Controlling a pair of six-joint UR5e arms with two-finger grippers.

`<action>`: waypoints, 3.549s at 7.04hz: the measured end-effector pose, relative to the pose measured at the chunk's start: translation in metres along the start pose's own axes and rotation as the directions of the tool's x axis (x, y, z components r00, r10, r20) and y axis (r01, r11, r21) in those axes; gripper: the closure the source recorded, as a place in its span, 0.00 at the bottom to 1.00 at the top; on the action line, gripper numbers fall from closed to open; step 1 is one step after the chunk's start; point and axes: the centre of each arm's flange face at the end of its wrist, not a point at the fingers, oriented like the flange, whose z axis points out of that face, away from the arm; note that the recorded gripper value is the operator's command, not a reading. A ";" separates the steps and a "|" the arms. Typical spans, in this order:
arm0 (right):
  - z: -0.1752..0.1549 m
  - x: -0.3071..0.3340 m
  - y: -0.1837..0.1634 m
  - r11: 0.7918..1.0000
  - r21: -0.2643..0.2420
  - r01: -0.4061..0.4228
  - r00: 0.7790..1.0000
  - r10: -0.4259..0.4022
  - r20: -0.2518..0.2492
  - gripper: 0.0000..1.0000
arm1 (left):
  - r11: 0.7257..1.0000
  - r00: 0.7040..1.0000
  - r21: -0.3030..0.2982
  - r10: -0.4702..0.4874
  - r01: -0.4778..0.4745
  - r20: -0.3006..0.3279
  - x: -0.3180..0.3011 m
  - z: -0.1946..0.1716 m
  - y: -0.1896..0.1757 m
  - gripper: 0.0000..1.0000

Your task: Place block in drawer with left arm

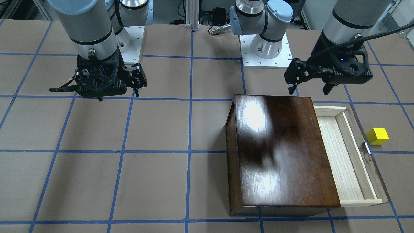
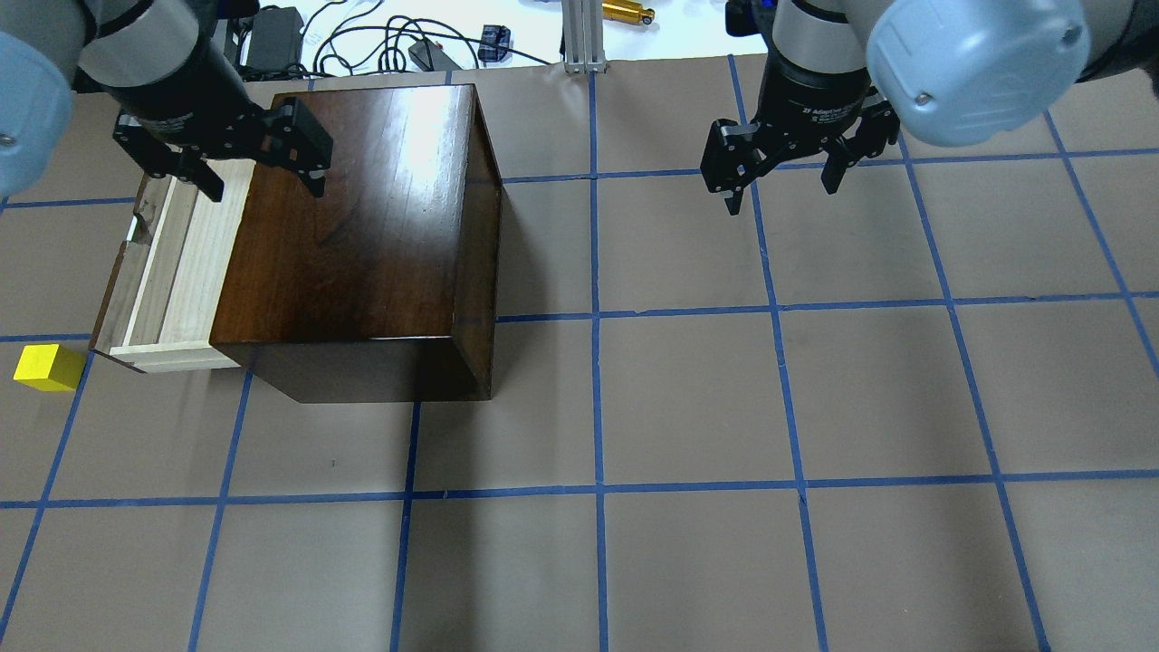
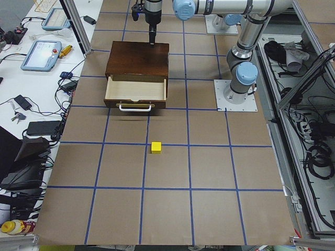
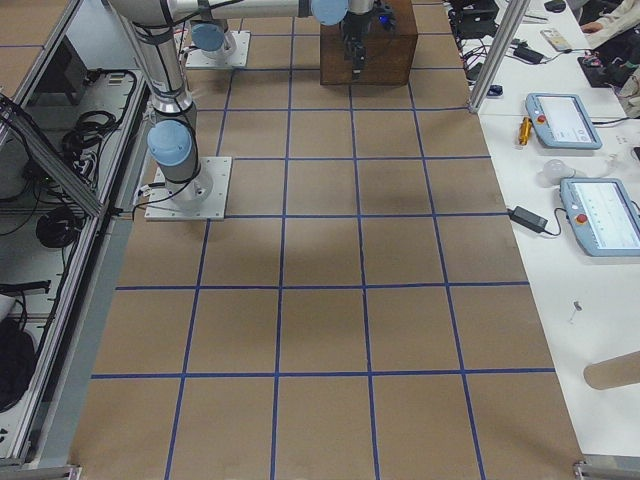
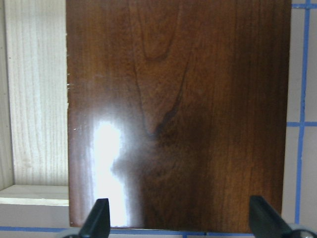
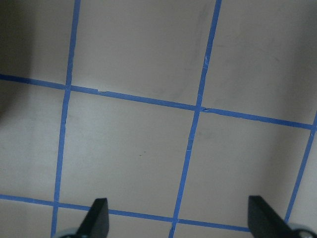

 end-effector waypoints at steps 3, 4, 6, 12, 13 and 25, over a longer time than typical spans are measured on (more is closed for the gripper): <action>0.000 0.000 0.000 1.000 0.000 0.000 1.000 0.000 0.000 0.00 | 0.983 0.984 -0.040 0.176 -0.177 -0.015 -0.124 0.008 0.013 0.00; 0.000 0.000 0.000 1.000 0.000 0.000 1.000 0.000 0.000 0.00 | 0.971 0.972 -0.052 0.234 -0.235 -0.029 -0.167 0.013 0.022 0.00; 0.000 0.000 0.000 1.000 0.000 0.001 1.000 -0.001 0.000 0.00 | 0.908 0.909 -0.065 0.410 -0.415 -0.075 -0.250 0.033 0.046 0.00; 0.000 0.000 0.000 1.000 0.000 0.000 1.000 0.000 0.000 0.00 | 0.375 0.374 -0.052 0.927 -0.925 0.030 -0.384 0.164 0.071 0.00; 0.000 0.000 0.000 1.000 0.000 0.001 1.000 -0.001 0.000 0.00 | 0.271 0.270 -0.056 0.963 -0.961 0.027 -0.394 0.188 0.065 0.00; 0.000 0.000 0.000 1.000 0.000 0.001 1.000 -0.001 0.000 0.00 | 0.051 0.049 0.048 0.998 -0.998 -0.045 -0.419 0.330 0.048 0.00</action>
